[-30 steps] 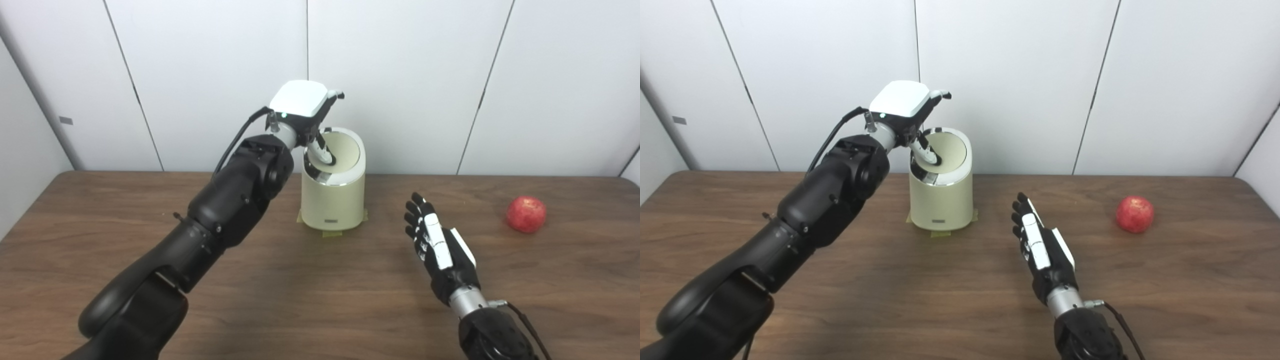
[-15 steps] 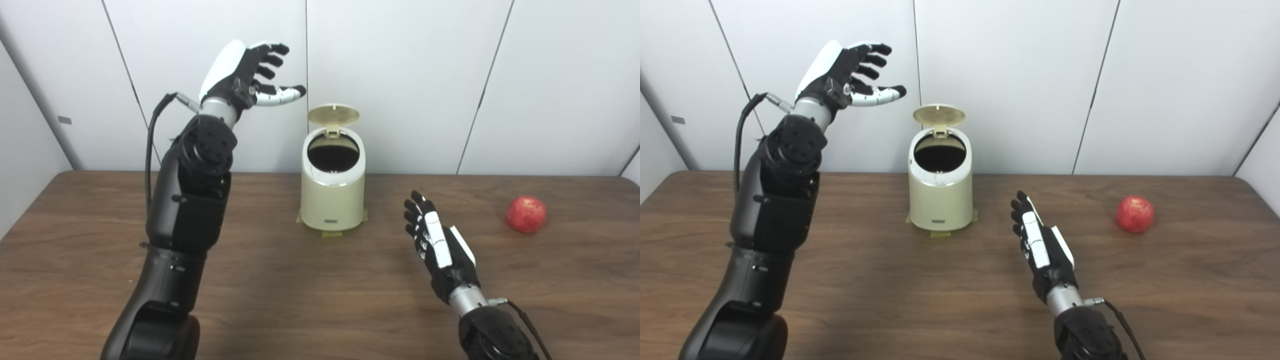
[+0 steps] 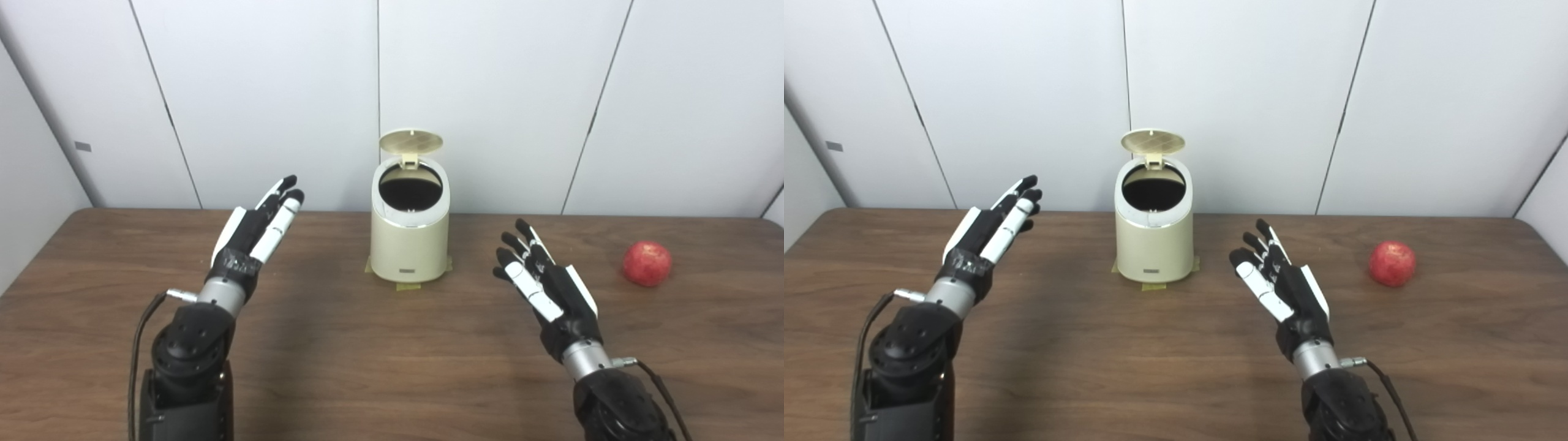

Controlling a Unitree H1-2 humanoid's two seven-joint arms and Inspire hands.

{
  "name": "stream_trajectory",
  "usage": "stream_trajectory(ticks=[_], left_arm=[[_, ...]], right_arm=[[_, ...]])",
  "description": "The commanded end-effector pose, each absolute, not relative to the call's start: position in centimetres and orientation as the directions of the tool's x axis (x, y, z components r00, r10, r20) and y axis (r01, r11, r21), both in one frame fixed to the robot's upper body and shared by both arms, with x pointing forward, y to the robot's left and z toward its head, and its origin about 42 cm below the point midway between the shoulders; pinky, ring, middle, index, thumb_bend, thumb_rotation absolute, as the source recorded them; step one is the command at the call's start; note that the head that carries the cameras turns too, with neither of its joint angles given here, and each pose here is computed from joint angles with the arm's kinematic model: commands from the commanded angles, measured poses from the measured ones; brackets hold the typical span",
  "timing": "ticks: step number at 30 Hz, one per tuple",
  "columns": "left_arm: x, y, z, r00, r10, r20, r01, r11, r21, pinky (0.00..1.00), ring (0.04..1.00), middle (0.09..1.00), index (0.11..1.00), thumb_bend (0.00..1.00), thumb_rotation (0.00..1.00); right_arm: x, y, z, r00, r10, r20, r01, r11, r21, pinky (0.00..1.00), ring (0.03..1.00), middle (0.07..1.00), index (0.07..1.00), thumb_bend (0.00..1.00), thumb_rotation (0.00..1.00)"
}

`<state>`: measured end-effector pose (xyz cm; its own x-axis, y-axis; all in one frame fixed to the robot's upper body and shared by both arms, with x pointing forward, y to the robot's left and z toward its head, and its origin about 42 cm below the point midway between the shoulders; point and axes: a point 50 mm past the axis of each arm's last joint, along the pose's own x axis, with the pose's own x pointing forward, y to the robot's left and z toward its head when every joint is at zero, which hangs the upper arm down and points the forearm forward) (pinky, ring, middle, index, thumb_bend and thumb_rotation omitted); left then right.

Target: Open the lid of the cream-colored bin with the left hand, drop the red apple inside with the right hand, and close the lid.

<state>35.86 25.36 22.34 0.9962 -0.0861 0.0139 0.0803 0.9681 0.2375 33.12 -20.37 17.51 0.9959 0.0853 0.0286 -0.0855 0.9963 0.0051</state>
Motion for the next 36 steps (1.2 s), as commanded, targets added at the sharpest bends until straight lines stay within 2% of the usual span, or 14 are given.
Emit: stream_trajectory(ticks=[1,4,5,7,9,13,16,19,24,26,28,31,33,36], left_arm=[[35.8,25.1,24.0,0.986,-0.090,0.139,0.061,0.977,0.203,0.95,0.970,0.976,1.000,0.52,0.94],[34.5,25.2,22.2,0.987,-0.065,0.144,0.043,0.988,0.148,0.95,0.969,0.989,1.000,0.51,0.93],[34.2,25.2,21.7,0.988,-0.060,0.140,0.042,0.991,0.125,0.95,0.979,0.996,1.000,0.49,0.97],[33.6,25.1,20.7,0.991,-0.046,0.129,0.035,0.996,0.084,0.96,0.985,0.999,1.000,0.48,0.97],[33.1,25.1,19.6,0.993,-0.035,0.117,0.029,0.998,0.047,0.97,0.987,1.000,1.000,0.47,0.99],[32.6,25.3,18.5,0.993,-0.035,0.113,0.032,0.999,0.028,0.99,0.998,1.000,1.000,0.46,0.97],[32.5,25.8,18.5,0.992,-0.034,0.119,0.031,0.999,0.029,0.99,0.995,1.000,1.000,0.42,1.00],[32.3,26.7,18.7,0.992,-0.033,0.123,0.028,0.999,0.039,1.00,0.999,1.000,1.000,0.40,1.00],[32.5,28.4,19.2,0.993,-0.047,0.113,0.040,0.997,0.062,1.00,1.000,1.000,1.000,0.34,1.00],[32.5,28.8,19.3,0.993,-0.058,0.101,0.051,0.996,0.076,1.00,1.000,1.000,1.000,0.33,1.00],[32.5,29.0,19.3,0.993,-0.067,0.093,0.060,0.995,0.078,1.00,1.000,1.000,1.000,0.35,1.00],[32.5,29.2,19.2,0.993,-0.082,0.090,0.076,0.995,0.068,1.00,1.000,1.000,1.000,0.40,0.98],[32.4,29.1,19.3,0.992,-0.083,0.093,0.076,0.994,0.077,1.00,1.000,1.000,1.000,0.38,0.99],[32.4,29.2,19.2,0.992,-0.080,0.098,0.072,0.994,0.082,1.00,0.998,1.000,1.000,0.38,0.97]], right_arm=[[33.4,-20.3,19.8,0.987,0.063,0.147,-0.069,0.997,0.035,0.76,0.870,0.907,0.939,0.62,0.30],[33.4,-20.5,19.9,0.984,0.023,0.177,-0.024,1.000,0.004,0.71,0.829,0.875,0.898,0.63,0.24],[33.4,-20.5,19.9,0.982,0.013,0.189,-0.009,1.000,-0.022,0.72,0.822,0.858,0.875,0.65,0.24],[33.3,-20.5,19.9,0.978,-0.002,0.209,0.014,0.998,-0.057,0.73,0.811,0.841,0.857,0.66,0.24],[33.2,-20.7,19.9,0.973,-0.014,0.232,0.033,0.996,-0.077,0.76,0.807,0.831,0.846,0.66,0.19],[33.1,-22.1,20.3,0.963,-0.038,0.266,0.075,0.989,-0.128,0.74,0.798,0.843,0.838,0.67,0.18],[33.2,-23.9,20.7,0.959,-0.050,0.279,0.108,0.974,-0.197,0.73,0.816,0.871,0.859,0.71,0.16],[33.4,-26.3,21.0,0.961,-0.062,0.269,0.144,0.944,-0.296,0.81,0.852,0.890,0.882,0.78,0.19],[33.3,-28.6,22.8,0.949,-0.069,0.306,0.205,0.875,-0.439,0.75,0.841,0.882,0.899,0.84,0.17],[33.1,-29.3,23.6,0.948,-0.093,0.305,0.236,0.849,-0.474,0.76,0.846,0.888,0.887,0.84,0.12],[33.1,-30.0,24.1,0.943,-0.118,0.312,0.277,0.797,-0.537,0.72,0.819,0.867,0.865,0.84,0.15],[33.3,-31.3,24.5,0.935,-0.144,0.323,0.315,0.757,-0.573,0.71,0.800,0.860,0.850,0.83,0.12],[33.7,-32.0,24.9,0.931,-0.170,0.322,0.338,0.732,-0.591,0.71,0.805,0.853,0.848,0.83,0.07],[34.2,-32.7,25.6,0.923,-0.192,0.333,0.372,0.667,-0.646,0.70,0.802,0.839,0.842,0.84,0.06]])
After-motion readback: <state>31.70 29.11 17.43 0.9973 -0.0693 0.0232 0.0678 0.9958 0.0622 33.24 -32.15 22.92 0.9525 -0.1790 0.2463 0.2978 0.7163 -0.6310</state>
